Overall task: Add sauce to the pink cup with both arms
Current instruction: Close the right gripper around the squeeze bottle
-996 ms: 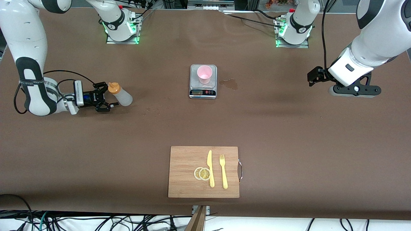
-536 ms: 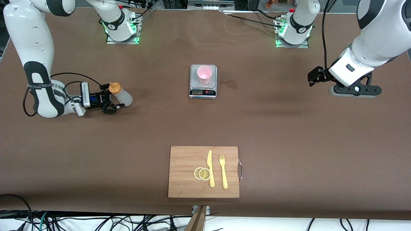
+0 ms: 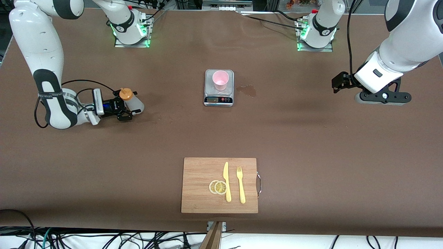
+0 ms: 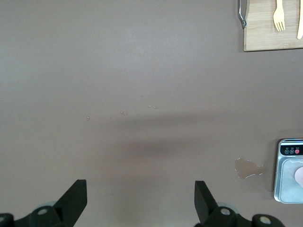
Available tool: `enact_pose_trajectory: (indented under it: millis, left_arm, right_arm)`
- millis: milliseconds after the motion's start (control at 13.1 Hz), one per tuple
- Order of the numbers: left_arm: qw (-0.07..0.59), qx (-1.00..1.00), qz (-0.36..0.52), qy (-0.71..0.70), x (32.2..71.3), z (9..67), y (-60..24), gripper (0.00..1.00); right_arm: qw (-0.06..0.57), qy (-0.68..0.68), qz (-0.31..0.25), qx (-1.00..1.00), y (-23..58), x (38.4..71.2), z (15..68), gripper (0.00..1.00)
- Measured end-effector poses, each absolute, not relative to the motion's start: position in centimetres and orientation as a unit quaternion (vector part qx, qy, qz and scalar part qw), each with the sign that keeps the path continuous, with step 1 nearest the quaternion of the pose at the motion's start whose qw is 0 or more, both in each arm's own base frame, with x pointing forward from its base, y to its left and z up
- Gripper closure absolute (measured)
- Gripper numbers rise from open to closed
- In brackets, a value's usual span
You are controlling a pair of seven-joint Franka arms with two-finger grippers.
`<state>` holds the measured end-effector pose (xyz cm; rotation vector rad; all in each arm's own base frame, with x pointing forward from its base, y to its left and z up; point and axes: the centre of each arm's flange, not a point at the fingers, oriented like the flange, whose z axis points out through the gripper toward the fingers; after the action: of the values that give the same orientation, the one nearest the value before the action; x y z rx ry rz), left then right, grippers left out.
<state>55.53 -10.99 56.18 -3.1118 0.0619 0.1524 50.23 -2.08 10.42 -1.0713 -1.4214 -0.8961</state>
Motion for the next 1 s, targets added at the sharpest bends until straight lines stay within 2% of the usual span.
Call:
enact_pose_trajectory:
  millis: [77, 153, 460, 613, 843, 996]
  left_arm:
    - [0.013, -0.999, 0.049, 0.02, 55.5, 56.2, -11.0, 0.0]
    - [0.013, -0.999, 0.049, 0.02, 55.5, 56.2, -11.0, 0.0]
    - [0.013, -0.999, 0.049, 0.02, 55.5, 56.2, -11.0, 0.0]
    - [0.013, -0.999, 0.049, 0.02, 55.5, 56.2, -11.0, 0.0]
    - [0.013, -0.999, 0.049, 0.02, 55.5, 56.2, -11.0, 0.0]
    - [0.013, -0.999, 0.049, 0.02, 55.5, 56.2, -11.0, 0.0]
  right_arm:
    - [0.544, -0.598, -0.378, -0.451, -2.1, 50.2, 10.4, 0.03]
    - [0.545, -0.598, -0.378, -0.451, -2.1, 50.2, 10.4, 0.11]
    - [0.543, -0.6, -0.379, -0.449, -2.1, 50.5, 10.5, 0.57]
    - [0.539, -0.605, -0.38, -0.447, -2.1, 51.0, 10.7, 0.74]
    - [0.533, -0.612, -0.378, -0.446, -2.1, 52.2, 11.4, 0.79]
    - [0.532, -0.618, -0.371, -0.445, -1.6, 53.1, 12.0, 0.79]
